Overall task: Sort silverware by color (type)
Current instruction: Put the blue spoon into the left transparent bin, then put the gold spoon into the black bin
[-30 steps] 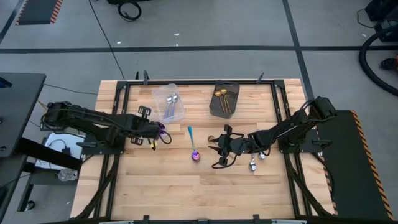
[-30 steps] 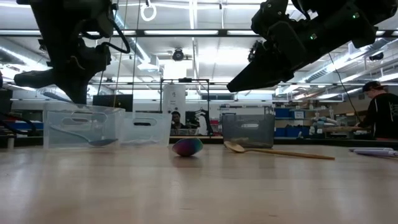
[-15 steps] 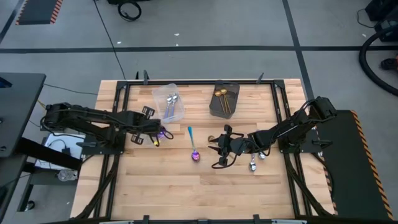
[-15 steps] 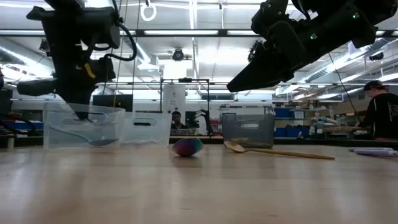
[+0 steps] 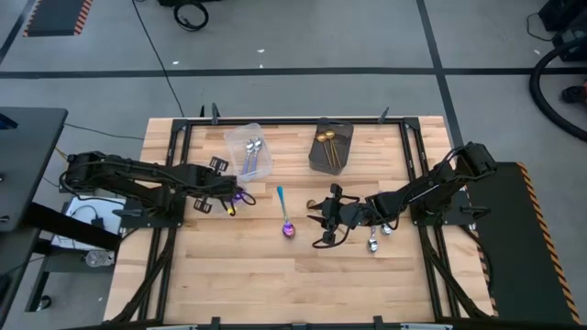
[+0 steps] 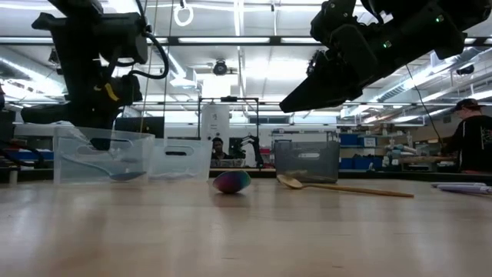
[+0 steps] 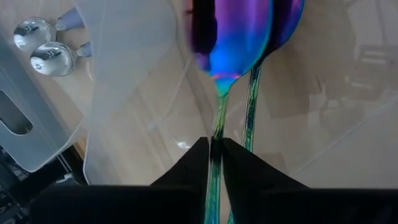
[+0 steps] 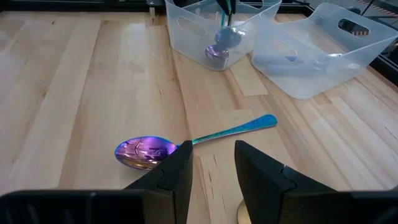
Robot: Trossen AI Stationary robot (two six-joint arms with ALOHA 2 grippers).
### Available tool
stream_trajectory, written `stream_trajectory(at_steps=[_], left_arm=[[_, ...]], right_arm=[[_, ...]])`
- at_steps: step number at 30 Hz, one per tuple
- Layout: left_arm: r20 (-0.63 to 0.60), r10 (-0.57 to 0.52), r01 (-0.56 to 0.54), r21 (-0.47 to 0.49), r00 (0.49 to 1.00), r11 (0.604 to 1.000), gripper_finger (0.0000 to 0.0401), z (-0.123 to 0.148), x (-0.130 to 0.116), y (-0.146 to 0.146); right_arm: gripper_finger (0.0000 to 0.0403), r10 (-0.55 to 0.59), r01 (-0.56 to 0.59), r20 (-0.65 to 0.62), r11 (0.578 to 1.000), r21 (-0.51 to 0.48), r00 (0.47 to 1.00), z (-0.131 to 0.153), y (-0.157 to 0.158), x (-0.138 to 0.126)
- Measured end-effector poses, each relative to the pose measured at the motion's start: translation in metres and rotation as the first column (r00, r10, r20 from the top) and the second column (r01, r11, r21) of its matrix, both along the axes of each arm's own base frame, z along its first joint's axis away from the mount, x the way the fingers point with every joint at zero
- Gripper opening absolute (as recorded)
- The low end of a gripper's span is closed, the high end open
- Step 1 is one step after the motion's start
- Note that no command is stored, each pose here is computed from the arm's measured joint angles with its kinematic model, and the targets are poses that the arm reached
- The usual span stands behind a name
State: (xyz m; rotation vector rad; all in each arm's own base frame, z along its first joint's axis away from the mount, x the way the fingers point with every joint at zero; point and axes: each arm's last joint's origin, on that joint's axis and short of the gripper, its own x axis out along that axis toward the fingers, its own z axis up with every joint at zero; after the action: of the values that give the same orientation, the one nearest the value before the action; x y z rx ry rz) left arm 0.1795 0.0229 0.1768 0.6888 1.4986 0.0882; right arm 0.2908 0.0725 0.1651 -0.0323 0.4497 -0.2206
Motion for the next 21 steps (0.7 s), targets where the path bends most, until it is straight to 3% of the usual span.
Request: stream_trajectory(at_steps=[10,18,21], left_arm=[[0.082,0.157,-0.159,0.019,0.984,0.987,0.0145,0.002,0.000,0.001],[0.262,0.168,-0.196,0.085,0.950,0.977,0.0141,0.039,0.023,0.004],[0.370,0.153,-0.190,0.065,0.916,0.980,0.0137,0.056,0.036,0.003]], right_arm=[[0.0129,-0.001,0.001,-0.004,1.000,0.000,1.000,0.000,0.000,0.000],[0.0129,-0.009,0.009,-0.017,1.000,0.008,1.000,-0.002,-0.001,-0.001],[0.0129,-0.008,0.008,-0.047,1.000,-0.002,0.999,-0.004,-0.001,-0.002]])
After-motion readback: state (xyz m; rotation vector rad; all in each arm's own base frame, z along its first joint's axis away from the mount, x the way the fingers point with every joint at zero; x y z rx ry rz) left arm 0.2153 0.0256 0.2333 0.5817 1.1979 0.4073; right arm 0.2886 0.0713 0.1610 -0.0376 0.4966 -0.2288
